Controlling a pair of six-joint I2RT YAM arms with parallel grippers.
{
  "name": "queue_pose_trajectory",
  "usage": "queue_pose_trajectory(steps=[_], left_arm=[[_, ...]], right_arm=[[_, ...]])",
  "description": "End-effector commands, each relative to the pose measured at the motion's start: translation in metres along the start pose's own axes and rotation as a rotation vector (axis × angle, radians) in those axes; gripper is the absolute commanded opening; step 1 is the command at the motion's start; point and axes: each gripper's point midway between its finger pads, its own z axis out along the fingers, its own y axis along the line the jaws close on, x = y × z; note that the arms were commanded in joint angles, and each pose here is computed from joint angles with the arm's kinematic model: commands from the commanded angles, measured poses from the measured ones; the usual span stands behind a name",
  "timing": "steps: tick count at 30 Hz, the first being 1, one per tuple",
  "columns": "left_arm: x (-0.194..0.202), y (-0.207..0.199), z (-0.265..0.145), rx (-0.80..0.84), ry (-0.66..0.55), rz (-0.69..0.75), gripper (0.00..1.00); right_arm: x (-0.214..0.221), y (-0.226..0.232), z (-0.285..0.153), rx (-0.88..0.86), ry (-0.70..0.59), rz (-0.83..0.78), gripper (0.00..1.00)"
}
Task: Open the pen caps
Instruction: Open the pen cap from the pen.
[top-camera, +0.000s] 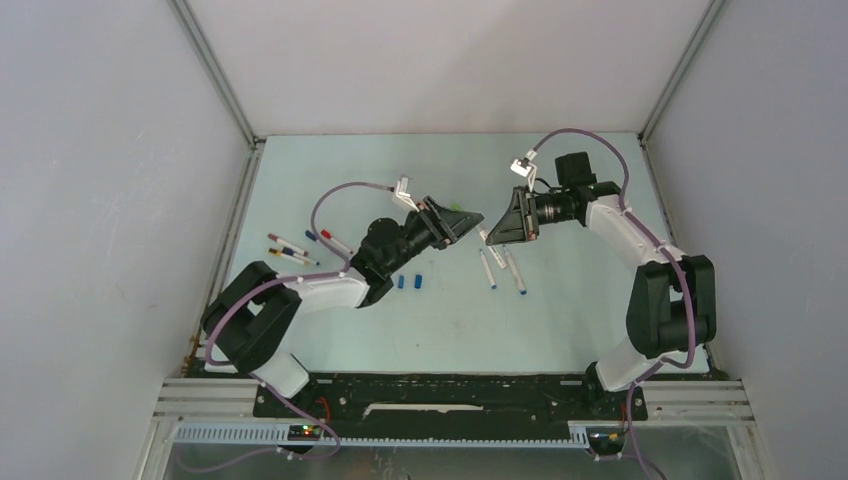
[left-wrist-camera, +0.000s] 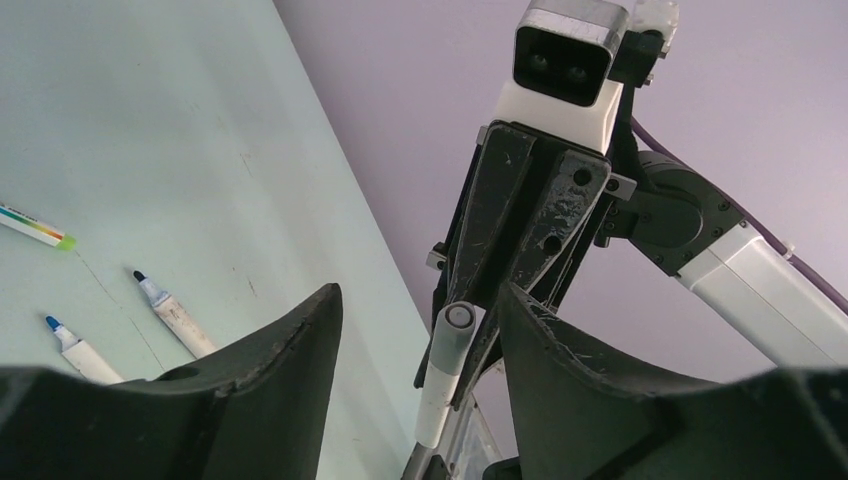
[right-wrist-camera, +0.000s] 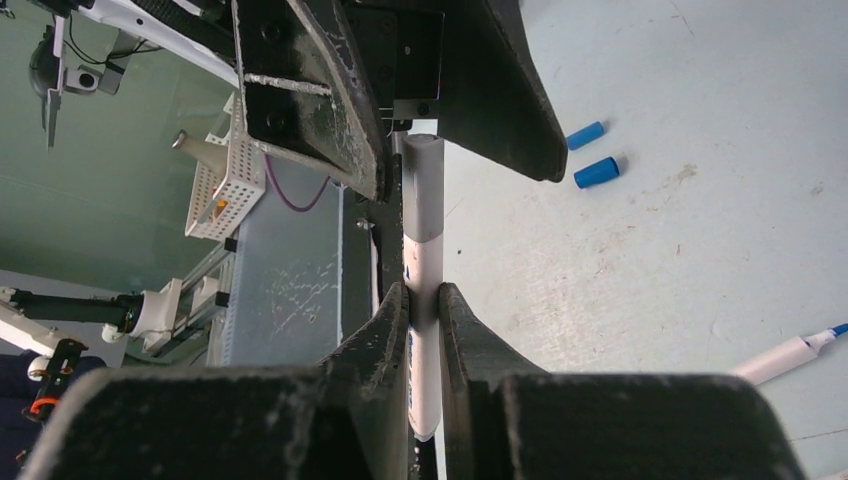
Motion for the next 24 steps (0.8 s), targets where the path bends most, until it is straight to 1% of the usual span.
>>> queue_pose_trajectory(steps=[1, 4, 9, 11, 15, 16, 17, 18, 20, 21, 22, 24], left_arm=[[-0.002, -0.021, 0.011, 0.052, 0.012, 0.009, 0.6], [0.001, -0.021, 0.013, 0.05, 0.023, 0.011, 0.54], [0.004, -0.022, 0.015, 0.048, 0.038, 0.017, 0.4], [0.005, -0.022, 0.016, 0.05, 0.044, 0.018, 0.3], [0.007, -0.024, 0.016, 0.065, 0.056, 0.018, 0.03], [0.007, -0.025, 0.016, 0.068, 0.055, 0.019, 0.01], [0.006, -0.025, 0.015, 0.068, 0.049, 0.021, 0.0], [0.006, -0.025, 0.014, 0.066, 0.045, 0.024, 0.0], [0.003, -0.026, 0.011, 0.063, 0.028, 0.034, 0.0], [0.001, -0.026, 0.009, 0.06, 0.019, 0.042, 0.0], [0.0, -0.025, 0.007, 0.054, 0.011, 0.05, 0.0], [-0.003, -0.023, 0.005, 0.044, -0.008, 0.058, 0.0]], right_arm=[[0.0, -0.005, 0.003, 0.0, 0.004, -0.018, 0.0], [0.001, -0.006, 0.005, 0.001, 0.01, -0.015, 0.0], [0.002, -0.008, 0.006, 0.009, 0.015, -0.011, 0.0], [0.003, -0.009, 0.006, 0.013, 0.017, -0.008, 0.0], [0.003, -0.012, 0.006, 0.022, 0.018, -0.004, 0.0], [0.003, -0.013, 0.006, 0.026, 0.02, -0.005, 0.0], [0.004, -0.013, 0.006, 0.031, 0.021, -0.003, 0.0], [0.004, -0.015, 0.006, 0.038, 0.022, -0.001, 0.04], [0.006, -0.017, 0.006, 0.048, 0.028, 0.006, 0.27], [0.007, -0.017, 0.006, 0.048, 0.03, 0.009, 0.35], [0.008, -0.017, 0.007, 0.049, 0.032, 0.012, 0.4], [0.009, -0.017, 0.009, 0.046, 0.039, 0.017, 0.45]])
